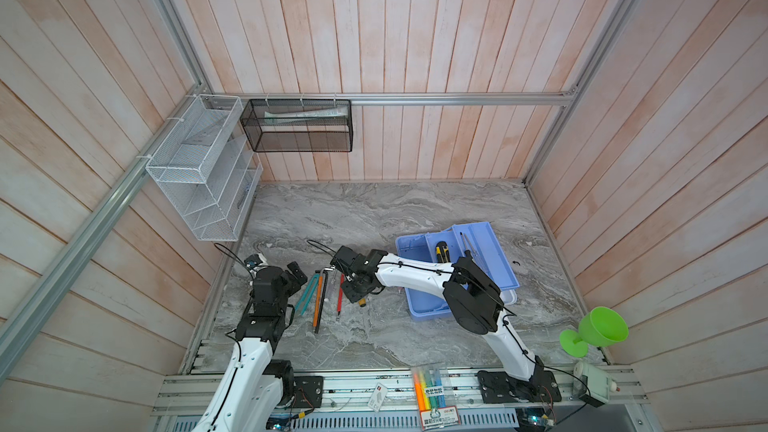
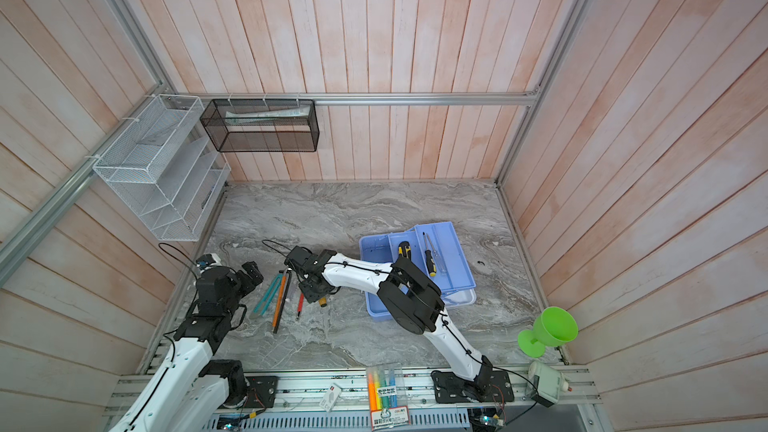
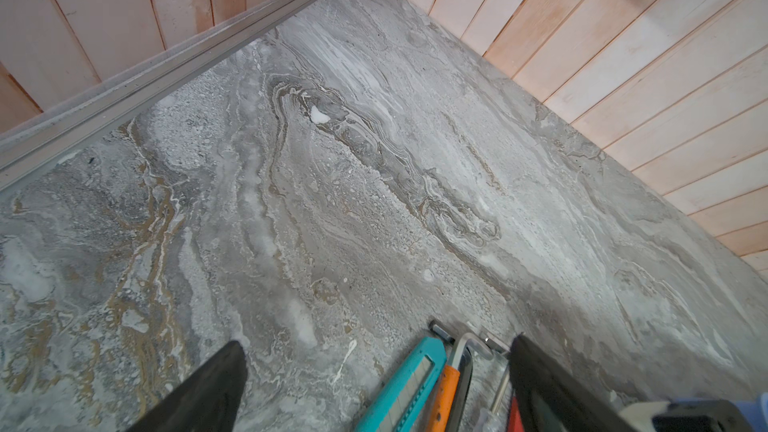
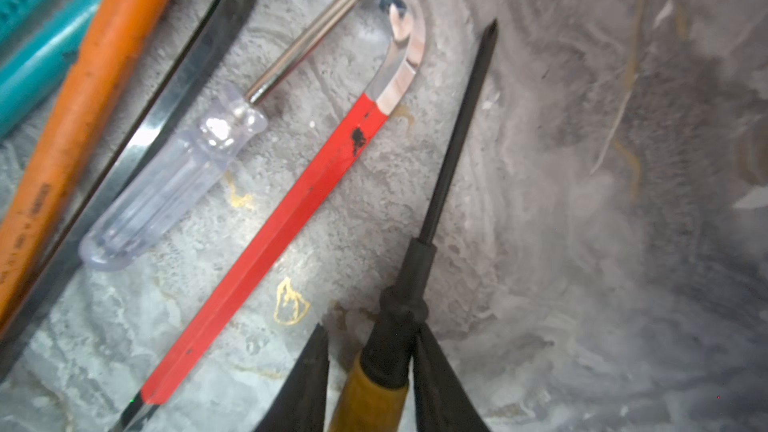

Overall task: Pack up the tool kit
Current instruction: 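Return the right gripper to the tools and grasp the yellow-handled black screwdriver, then carry the yellow-handled screwdriver over the blue tray and release it inside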

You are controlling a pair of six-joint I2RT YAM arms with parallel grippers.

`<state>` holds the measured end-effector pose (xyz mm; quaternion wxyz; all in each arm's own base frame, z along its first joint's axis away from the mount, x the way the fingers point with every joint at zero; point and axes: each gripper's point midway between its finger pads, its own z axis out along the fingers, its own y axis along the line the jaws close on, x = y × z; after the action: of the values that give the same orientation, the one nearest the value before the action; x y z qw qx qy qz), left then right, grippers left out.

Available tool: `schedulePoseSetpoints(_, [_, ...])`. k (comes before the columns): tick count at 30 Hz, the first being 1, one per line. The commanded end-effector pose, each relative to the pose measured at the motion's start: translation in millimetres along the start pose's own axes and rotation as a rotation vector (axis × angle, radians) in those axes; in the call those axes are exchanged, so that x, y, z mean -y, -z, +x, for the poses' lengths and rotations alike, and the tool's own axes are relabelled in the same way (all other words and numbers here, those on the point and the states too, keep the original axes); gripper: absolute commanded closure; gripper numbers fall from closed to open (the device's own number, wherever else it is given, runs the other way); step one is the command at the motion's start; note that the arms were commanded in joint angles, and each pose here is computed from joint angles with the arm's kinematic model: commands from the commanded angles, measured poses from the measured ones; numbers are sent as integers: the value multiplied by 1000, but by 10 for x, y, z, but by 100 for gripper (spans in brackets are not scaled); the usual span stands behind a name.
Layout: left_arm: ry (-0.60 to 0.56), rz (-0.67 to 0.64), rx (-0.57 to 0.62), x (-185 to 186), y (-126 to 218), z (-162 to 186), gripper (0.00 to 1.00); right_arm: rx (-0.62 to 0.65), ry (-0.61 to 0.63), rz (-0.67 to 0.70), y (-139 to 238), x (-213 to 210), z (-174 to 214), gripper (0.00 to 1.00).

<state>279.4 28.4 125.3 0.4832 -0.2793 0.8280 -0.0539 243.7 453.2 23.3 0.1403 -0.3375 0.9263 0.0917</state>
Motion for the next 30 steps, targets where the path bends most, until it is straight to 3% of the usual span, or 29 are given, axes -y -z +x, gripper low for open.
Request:
schedulePoseSetpoints(1, [5,-21,-2,-67,-2,40,0,-65,17,40,-100,46,155,68])
schedulePoseSetpoints(4, [6,-19,0,-64,0,36,0,-48,14,49,-46,64,105,74])
schedulePoseSetpoints(10, [4,-19,-3,-64,-3,44,0,21,4,30,230,101,-77,97])
schedulePoseSetpoints(17, [6,-21,-1,-67,-3,36,0,109,-35,-19,654,310,-169,100])
schedulePoseSetpoints(22, [6,-20,-1,-65,-2,35,0,146,-83,66,1025,858,-114,100])
schedulePoseSetpoints(30, [4,-20,-7,-67,-13,47,0,235,-223,270,1816,2095,176,100])
